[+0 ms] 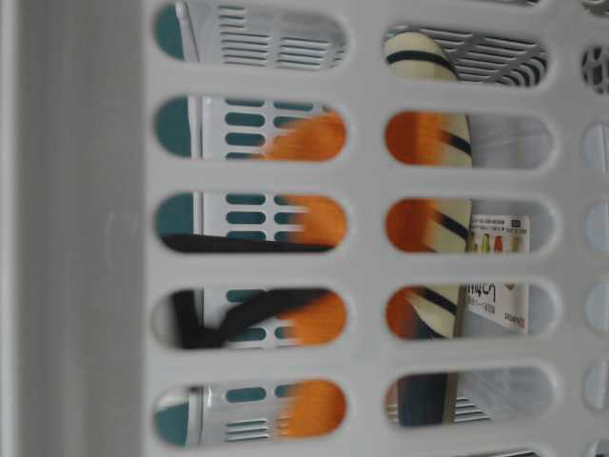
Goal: Pick up the orange cloth from the shopping basket with the left arm.
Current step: 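Lower the left gripper and close it on the orange cloth, then lift the orange cloth upward out of the basket with the left gripper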
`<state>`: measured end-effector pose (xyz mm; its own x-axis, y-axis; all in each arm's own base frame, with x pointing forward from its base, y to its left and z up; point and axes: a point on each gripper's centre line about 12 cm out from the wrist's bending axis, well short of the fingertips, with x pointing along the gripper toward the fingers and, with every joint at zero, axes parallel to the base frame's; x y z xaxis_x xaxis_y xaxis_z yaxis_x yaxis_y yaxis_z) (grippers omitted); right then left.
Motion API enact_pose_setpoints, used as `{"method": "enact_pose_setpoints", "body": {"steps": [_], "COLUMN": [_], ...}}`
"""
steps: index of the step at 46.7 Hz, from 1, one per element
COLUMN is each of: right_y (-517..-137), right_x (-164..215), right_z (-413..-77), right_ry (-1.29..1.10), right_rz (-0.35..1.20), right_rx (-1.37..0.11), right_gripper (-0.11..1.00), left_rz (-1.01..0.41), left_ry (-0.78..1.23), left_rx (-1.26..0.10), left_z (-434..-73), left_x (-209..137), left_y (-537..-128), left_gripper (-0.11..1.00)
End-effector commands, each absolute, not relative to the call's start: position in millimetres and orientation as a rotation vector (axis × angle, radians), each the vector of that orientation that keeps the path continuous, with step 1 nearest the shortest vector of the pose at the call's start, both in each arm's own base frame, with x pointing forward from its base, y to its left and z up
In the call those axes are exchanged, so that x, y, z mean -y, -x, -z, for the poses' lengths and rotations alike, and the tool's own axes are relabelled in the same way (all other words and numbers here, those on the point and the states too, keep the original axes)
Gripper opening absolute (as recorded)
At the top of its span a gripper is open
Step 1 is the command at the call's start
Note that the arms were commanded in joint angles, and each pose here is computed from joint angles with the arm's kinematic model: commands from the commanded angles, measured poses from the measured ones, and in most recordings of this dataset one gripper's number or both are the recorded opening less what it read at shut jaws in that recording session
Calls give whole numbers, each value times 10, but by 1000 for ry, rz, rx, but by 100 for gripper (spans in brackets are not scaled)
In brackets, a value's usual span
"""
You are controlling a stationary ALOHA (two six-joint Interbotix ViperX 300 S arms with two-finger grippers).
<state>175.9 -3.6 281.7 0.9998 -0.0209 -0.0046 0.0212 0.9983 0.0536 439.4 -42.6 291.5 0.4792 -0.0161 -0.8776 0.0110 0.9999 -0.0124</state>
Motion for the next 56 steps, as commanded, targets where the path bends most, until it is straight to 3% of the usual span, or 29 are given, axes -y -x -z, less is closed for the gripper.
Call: {"method": "enact_pose_setpoints", "body": {"steps": [1,13,20,56], "right_y": [-1767,-1761,-1759,-1757], "right_x": [40,40,40,40], "right_z": [-2849,-2848,-2857,-2825], "right_ry": [-60,-60,-60,-61], "right_rz": [23,23,23,23], "right_rx": [5,7,10,2], "right_gripper": [-1,-1,-1,-1], "left_rz": [15,-1,-6,-33], "left_ry": [13,25,32,41], "left_rx": [-996,-979,-965,-1010], "left_z": [-3500,-4320,-4579,-4491], "left_x": [415,354,337,232], "left_y": [-4349,-4186,-4149,-4201], "left_gripper": [14,14,14,14]}}
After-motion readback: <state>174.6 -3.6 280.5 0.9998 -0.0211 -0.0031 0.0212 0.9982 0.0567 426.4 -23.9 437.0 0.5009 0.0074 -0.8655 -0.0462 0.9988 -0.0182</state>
